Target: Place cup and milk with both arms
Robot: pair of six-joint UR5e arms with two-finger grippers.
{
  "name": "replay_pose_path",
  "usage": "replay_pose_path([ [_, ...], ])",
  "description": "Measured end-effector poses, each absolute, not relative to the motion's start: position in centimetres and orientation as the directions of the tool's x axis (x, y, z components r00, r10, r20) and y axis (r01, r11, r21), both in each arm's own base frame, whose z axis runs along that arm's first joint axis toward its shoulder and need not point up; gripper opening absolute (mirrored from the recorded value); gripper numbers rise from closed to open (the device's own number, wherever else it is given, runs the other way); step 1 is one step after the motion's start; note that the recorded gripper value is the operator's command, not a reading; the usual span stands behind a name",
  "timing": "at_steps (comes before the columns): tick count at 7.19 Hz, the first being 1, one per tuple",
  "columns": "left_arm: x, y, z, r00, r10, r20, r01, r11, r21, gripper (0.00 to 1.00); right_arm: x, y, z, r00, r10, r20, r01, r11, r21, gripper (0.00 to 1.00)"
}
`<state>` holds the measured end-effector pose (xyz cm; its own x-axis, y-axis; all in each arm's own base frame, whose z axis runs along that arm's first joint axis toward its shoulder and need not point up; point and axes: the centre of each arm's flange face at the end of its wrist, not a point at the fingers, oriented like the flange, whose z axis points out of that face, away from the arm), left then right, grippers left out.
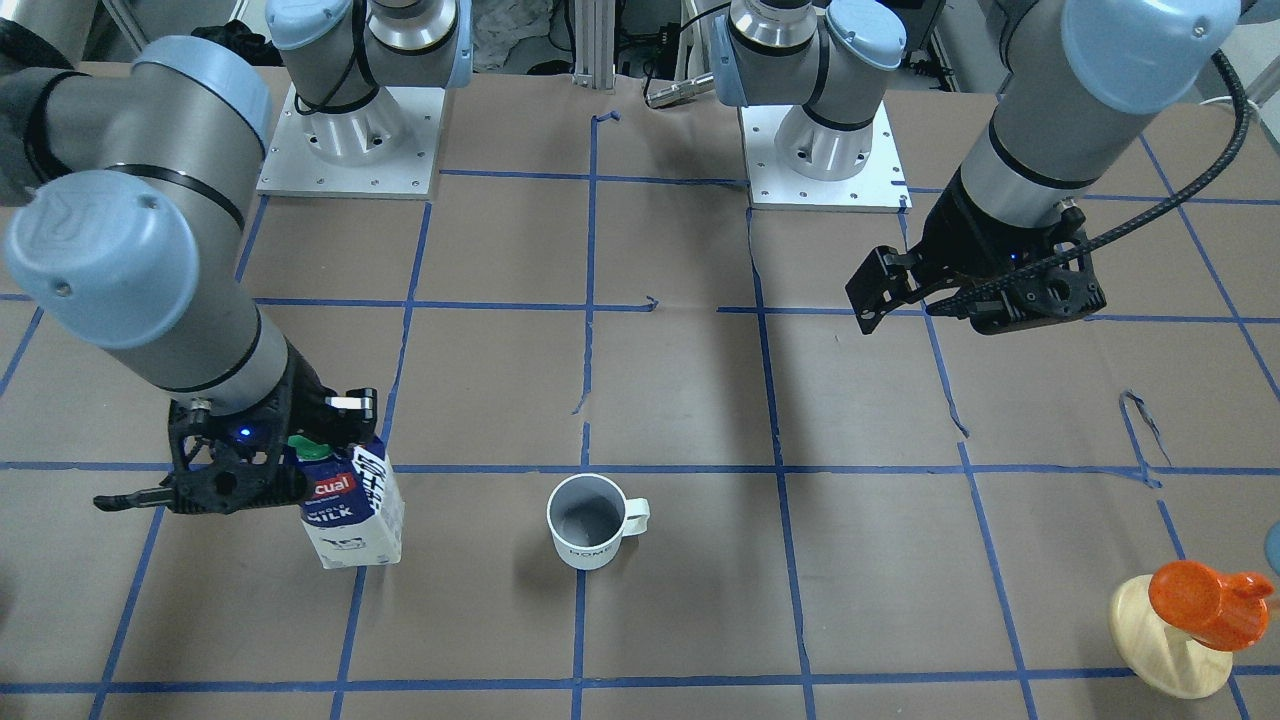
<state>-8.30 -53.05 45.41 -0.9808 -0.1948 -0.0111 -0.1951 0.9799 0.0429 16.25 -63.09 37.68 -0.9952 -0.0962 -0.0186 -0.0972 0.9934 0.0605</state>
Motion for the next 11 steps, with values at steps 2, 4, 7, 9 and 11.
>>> replay_pose_path([
  [2, -8.2, -53.1, 45.4, -0.982, -0.191, -0.013, -0.191, 0.981, 0.04, 1.0, 22.6, -62.8, 35.8, -0.999, -0.03, -0.025, -0.031, 0.999, 0.042, 0.21],
  [4, -8.2, -53.1, 45.5, -0.981, -0.191, -0.013, -0.192, 0.981, 0.035, 1.0, 25.8, -62.8, 34.3, -0.999, 0.007, -0.04, 0.006, 1.0, 0.025, 0.25],
  [7, -8.6, -53.0, 45.6, -0.981, -0.193, -0.012, -0.194, 0.981, 0.032, 1.0, 27.3, -62.8, 33.3, -0.998, 0.023, -0.064, 0.022, 1.0, 0.022, 0.63],
  [9, -8.4, -53.2, 45.7, -0.982, -0.19, -0.01, -0.19, 0.982, 0.017, 1.0, 27.5, -62.7, 33.1, -0.998, 0.018, -0.063, 0.016, 1.0, 0.024, 1.0],
  [11, -8.3, -53.3, 46.0, -0.981, -0.196, -0.002, -0.196, 0.981, 0.008, 1.0, 27.1, -62.7, 33.9, -0.998, 0.012, -0.053, 0.011, 1.0, 0.018, 1.0],
])
